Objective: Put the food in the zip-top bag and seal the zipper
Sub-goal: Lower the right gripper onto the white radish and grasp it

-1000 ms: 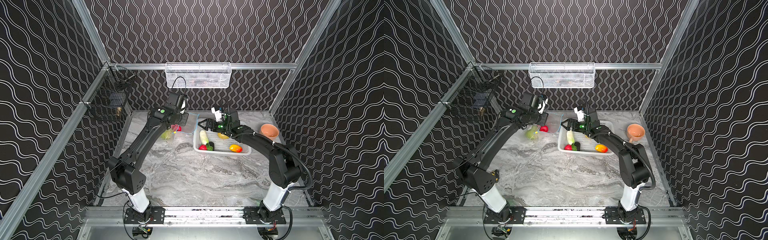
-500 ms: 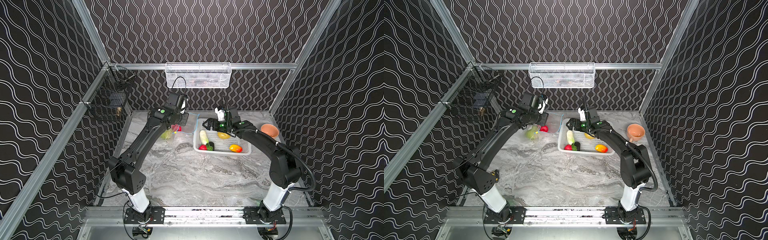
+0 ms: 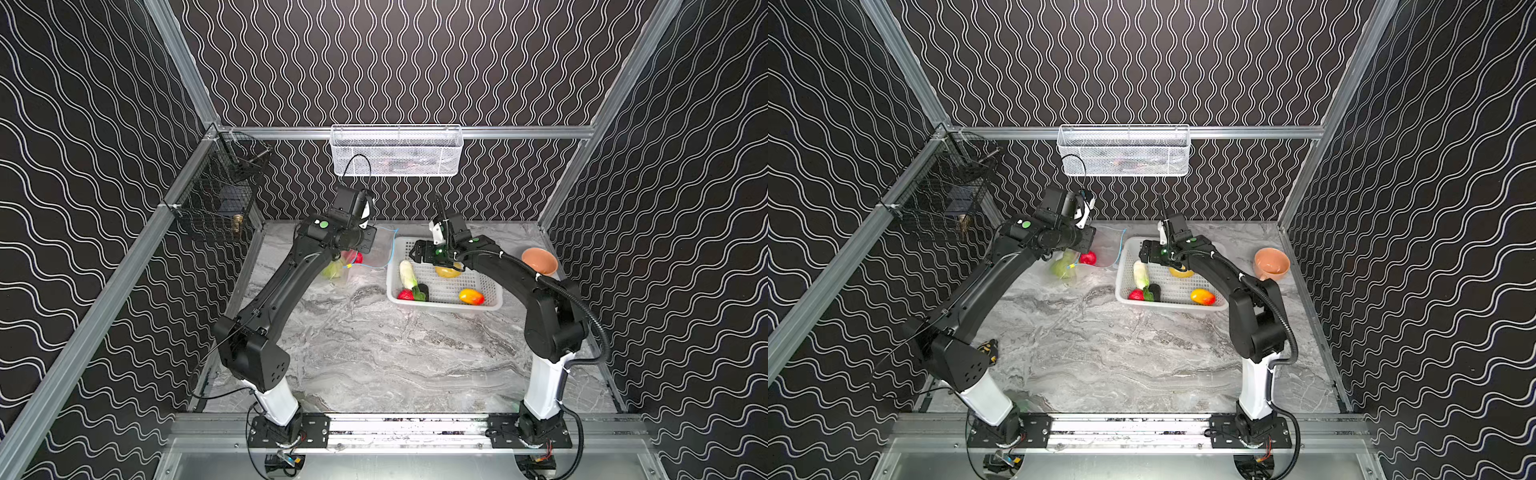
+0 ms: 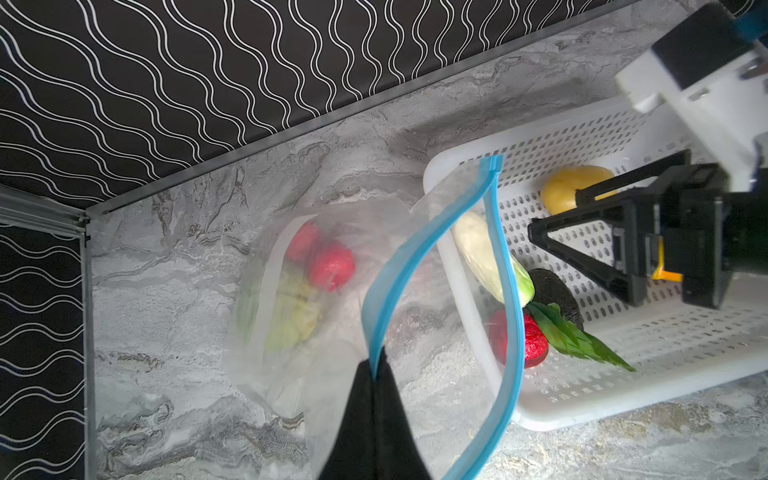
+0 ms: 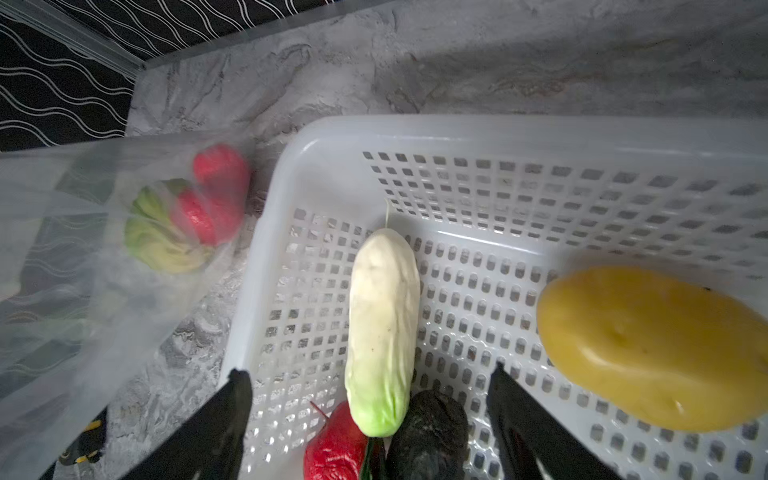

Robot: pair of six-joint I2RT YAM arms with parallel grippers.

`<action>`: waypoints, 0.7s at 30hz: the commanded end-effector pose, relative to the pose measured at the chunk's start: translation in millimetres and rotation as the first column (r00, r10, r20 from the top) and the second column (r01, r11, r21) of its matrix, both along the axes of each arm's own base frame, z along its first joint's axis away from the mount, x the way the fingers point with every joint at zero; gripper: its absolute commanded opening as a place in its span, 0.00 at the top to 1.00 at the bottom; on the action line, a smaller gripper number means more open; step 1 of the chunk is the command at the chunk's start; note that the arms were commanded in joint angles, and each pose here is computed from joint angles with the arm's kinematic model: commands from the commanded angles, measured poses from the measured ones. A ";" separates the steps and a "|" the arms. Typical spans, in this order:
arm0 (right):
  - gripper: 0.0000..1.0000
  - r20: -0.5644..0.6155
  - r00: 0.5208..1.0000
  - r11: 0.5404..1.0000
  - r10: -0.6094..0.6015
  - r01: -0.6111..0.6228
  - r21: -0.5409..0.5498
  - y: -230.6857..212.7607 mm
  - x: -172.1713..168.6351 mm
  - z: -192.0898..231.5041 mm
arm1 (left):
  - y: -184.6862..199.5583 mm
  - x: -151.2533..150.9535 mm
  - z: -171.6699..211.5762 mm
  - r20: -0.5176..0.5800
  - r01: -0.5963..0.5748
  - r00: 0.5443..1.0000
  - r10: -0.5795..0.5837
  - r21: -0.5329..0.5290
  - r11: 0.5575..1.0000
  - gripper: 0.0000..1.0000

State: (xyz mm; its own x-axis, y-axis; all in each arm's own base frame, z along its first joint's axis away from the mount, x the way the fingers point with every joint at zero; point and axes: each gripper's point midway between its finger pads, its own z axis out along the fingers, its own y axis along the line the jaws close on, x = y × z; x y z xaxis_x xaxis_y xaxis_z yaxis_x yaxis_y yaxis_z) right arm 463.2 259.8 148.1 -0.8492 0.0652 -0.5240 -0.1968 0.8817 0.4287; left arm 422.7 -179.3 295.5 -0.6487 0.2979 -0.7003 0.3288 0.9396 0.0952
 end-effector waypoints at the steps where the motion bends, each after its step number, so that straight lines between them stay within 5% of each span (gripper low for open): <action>1: 0.15 -0.023 1.000 1.000 -0.007 0.007 -0.010 -0.1 1.6 -4.6 | -2.0 3.5 5.4 0.018 0.002 1.000 -0.002 -0.011 1.000 1.00; 21: 0.34 -0.166 0.985 0.997 0.049 -0.058 -0.052 27.0 10.9 -52.0 | -3.5 2.5 -0.3 0.003 0.006 1.000 -0.006 -0.019 1.000 1.00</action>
State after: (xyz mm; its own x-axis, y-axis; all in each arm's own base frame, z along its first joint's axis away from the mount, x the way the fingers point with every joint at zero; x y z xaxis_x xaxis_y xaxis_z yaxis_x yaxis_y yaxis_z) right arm 478.7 283.4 100.2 -0.9157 0.0133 -0.4017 -0.1677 0.8957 0.4119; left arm 422.5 -180.9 292.2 -0.6525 0.2994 -0.6962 0.3350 0.9380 0.0894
